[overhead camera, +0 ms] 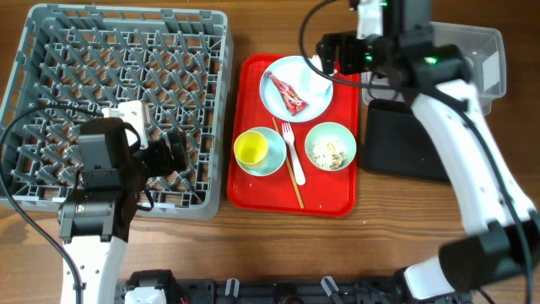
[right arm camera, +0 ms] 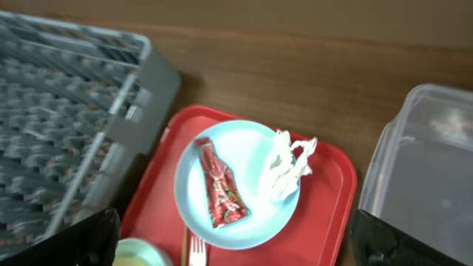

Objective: Sort waste into correct bins and load items into the dishwasher rack
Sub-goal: 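Move the right gripper over the white plate toward the white tissue, then grasp the white tissue with the right gripper and drop it into the clear bin, then grasp the red snack wrapper on the plate with the right gripper, then carry the wrapper to the clear bin and release it with the right gripper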

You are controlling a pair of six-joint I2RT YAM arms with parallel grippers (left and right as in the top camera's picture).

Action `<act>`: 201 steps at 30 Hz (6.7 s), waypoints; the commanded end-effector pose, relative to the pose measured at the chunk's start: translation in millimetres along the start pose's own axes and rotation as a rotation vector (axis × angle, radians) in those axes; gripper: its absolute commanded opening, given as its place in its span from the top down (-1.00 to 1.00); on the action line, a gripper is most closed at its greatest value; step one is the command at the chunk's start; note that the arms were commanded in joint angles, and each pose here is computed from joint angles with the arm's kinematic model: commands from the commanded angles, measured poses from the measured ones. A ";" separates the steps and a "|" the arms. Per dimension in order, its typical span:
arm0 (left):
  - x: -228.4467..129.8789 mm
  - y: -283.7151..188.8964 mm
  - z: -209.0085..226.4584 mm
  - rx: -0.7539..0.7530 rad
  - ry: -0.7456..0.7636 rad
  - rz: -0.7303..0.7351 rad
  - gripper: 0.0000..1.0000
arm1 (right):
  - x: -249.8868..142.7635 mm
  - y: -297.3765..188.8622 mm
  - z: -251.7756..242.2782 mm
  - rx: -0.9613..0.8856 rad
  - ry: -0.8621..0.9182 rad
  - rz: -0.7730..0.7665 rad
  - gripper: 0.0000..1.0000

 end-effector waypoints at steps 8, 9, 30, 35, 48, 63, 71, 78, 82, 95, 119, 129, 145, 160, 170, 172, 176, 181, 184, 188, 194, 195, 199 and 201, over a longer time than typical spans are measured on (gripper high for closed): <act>5.7 -3.0 0.8 -0.001 -0.009 -0.014 -1.00 | -53.9 116.2 -10.1 -0.197 0.106 0.185 -0.79; 5.7 -3.0 0.8 -0.001 -0.009 -0.014 -1.00 | -56.9 121.6 -10.3 -0.200 0.117 0.191 -0.79; 3.5 -3.0 0.8 0.000 -0.011 -0.003 -1.00 | -93.8 182.2 -32.9 -0.310 0.297 0.235 -0.43; 3.5 -3.0 0.8 0.000 -0.011 -0.003 -1.00 | -97.1 182.8 -37.3 -0.340 0.320 0.227 -0.26; 3.5 -3.0 0.8 0.000 -0.011 -0.003 -1.00 | -115.3 197.9 -43.6 -0.355 0.337 0.268 0.06; 3.4 -3.0 0.8 0.000 -0.011 -0.003 -1.00 | -60.8 142.2 -28.2 -0.255 0.256 0.158 0.91; 2.8 -3.0 0.8 0.000 -0.011 0.001 -1.00 | 1.1 45.8 -83.8 -0.412 0.346 -0.079 0.91; 2.8 -3.0 0.8 0.000 -0.011 0.001 -1.00 | 5.2 32.5 -137.8 -0.363 0.447 -0.056 -0.99; 2.8 -3.0 0.8 0.000 -0.011 0.001 -1.00 | 10.7 31.2 -134.6 -0.237 0.451 -0.049 -0.99; 2.0 -3.0 0.8 0.000 -0.011 0.004 -1.00 | -38.5 83.3 -1.2 0.004 -0.034 0.169 -0.99; -2.2 -3.1 0.9 0.000 -0.014 0.026 -1.00 | -149.2 204.5 4.3 -0.118 -0.036 0.455 -0.64; -2.3 -3.1 0.9 0.000 -0.014 0.026 -1.00 | -144.5 202.0 2.8 -0.152 0.023 0.441 0.56; -3.7 -3.1 0.9 0.000 -0.015 0.033 -1.00 | -10.7 76.2 -74.7 -0.296 0.390 0.015 0.91; -3.6 -3.1 0.9 0.001 -0.015 0.033 -1.00 | 8.6 19.0 -126.0 -0.138 0.474 0.003 -0.99; -3.6 -3.1 0.9 0.001 -0.015 0.033 -1.00 | -60.6 -22.3 -71.9 -0.080 0.386 0.369 -0.95; -3.6 -3.1 0.9 0.000 -0.015 0.033 -1.00 | -79.1 -18.1 -57.8 -0.082 0.362 0.447 -0.92; -3.6 -3.1 0.9 0.001 -0.015 0.033 -1.00 | -111.9 2.3 -23.4 -0.064 0.281 0.534 -0.82; -3.7 -3.1 0.9 0.001 -0.015 0.033 -1.00 | -147.9 28.8 -5.8 -0.160 0.230 0.543 -0.75; -3.7 -3.1 0.9 0.001 -0.015 0.033 -1.00 | -168.8 47.4 8.6 -0.139 0.191 0.545 -0.50; -3.9 -3.1 0.9 0.000 -0.015 0.034 -1.00 | -186.7 62.9 11.4 -0.190 0.219 0.530 -0.31; -4.7 -3.1 0.9 0.000 -0.016 0.038 -1.00 | -202.9 82.8 11.6 -0.203 0.227 0.554 -0.19; -4.7 -3.1 0.9 0.000 -0.016 0.038 -1.00 | -205.2 85.7 10.6 -0.207 0.228 0.561 -0.17; -5.2 -3.2 0.9 0.000 -0.016 0.041 -1.00 | -214.9 96.1 9.2 -0.207 0.234 0.598 -0.02; -5.2 -3.2 0.9 0.000 -0.016 0.041 -1.00 | -218.1 100.2 9.8 -0.198 0.239 0.611 0.06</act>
Point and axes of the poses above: each gripper's point midway between its finger pads, its own y axis out along the fingers, its own z axis along the line the jaws close on, x = y × z, the point moved 5 cm from there along -y, back along the fingers, and after that the axes turned 8 degrees about y, right-handed, at the moved point
